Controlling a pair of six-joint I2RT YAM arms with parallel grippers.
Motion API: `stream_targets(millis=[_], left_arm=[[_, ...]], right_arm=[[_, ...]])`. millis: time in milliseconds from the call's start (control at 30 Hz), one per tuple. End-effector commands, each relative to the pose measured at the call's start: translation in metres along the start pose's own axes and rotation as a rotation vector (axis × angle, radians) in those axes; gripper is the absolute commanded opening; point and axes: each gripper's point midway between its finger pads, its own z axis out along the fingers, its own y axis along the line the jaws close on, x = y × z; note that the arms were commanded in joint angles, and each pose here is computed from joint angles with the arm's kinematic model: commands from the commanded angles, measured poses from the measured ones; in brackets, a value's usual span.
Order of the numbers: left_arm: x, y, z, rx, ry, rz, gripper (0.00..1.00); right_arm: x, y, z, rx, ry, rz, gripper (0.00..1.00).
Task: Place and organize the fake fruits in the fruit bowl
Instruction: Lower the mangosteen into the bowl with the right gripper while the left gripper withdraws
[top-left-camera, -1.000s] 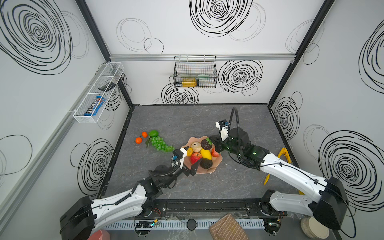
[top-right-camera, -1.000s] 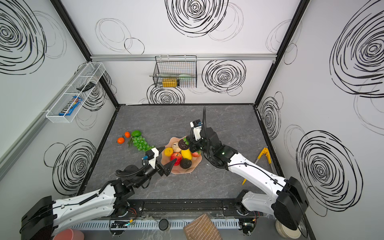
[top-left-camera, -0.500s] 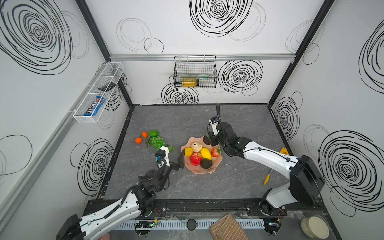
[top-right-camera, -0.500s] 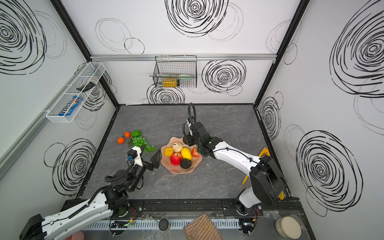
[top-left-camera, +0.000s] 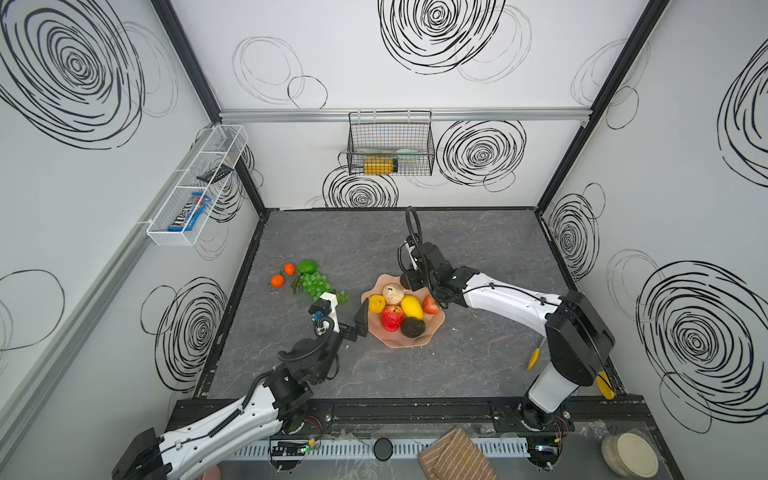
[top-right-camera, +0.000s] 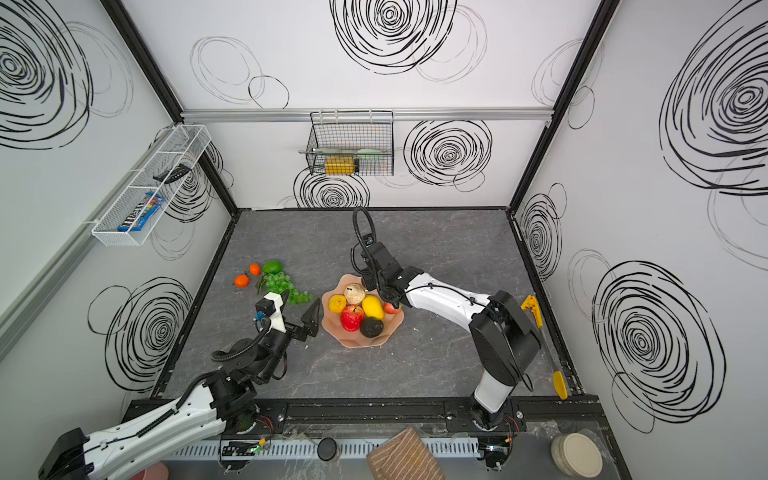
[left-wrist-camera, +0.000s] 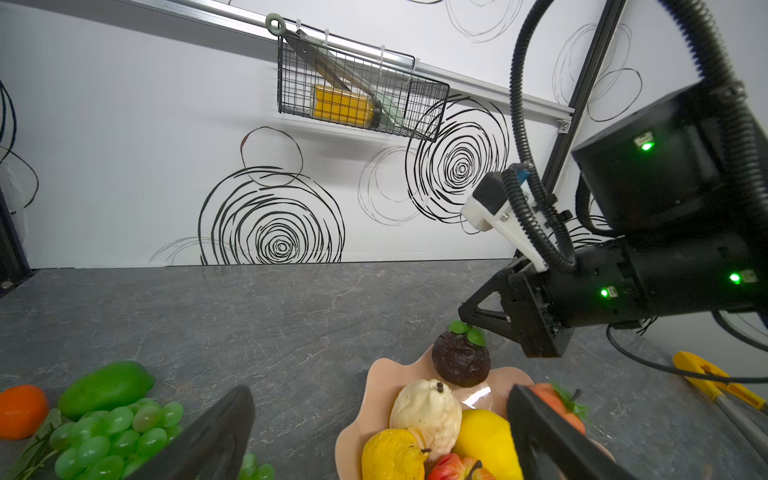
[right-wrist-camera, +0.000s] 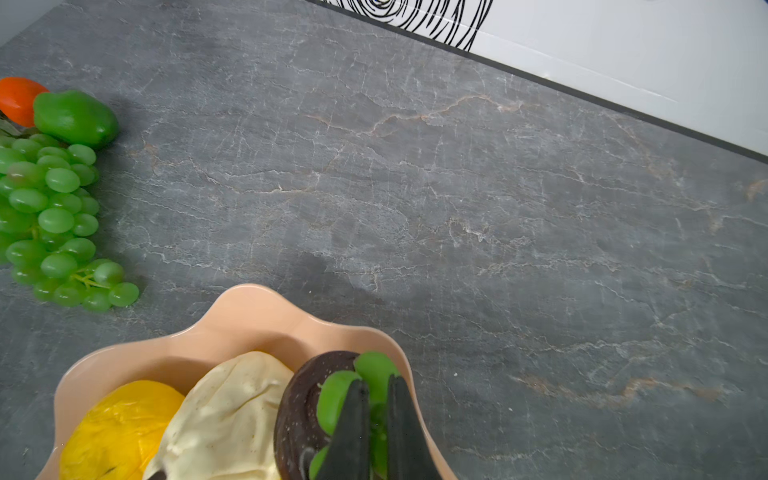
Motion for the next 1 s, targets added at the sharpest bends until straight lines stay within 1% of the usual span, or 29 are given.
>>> stream_targets(millis=[0, 300, 567, 667, 900, 967], left_arm=[[-0.006, 0.003, 0.0, -0.019, -0.025, -0.023, 0.99], [-0.005, 0.005, 0.001, -0.028, -0.025, -0.021, 0.99], [-0.006, 0.011, -0.002, -0.052, -0.038, -0.025, 0.99], [-0.006, 0.012, -0.002, -0.058, -0.038, -0.025, 0.99], [-0.005, 0.013, -0.001, -0.067, -0.035, -0.019, 0.99], [-0.005, 0.013, -0.001, -0.068, -0.031, -0.017, 0.99]], right_arm=[[0.003, -0.001, 0.001, 0.038, 0.037, 0.002, 0.06], [0.013, 0.003, 0.004, 0.043, 0.052, -0.016, 0.08], [0.02, 0.006, 0.008, 0.044, 0.067, -0.024, 0.15], [0.02, 0.007, 0.008, 0.045, 0.066, -0.028, 0.24], [0.014, 0.006, 0.001, 0.045, 0.051, -0.024, 0.29], [0.011, 0.005, -0.003, 0.045, 0.043, -0.022, 0.33]])
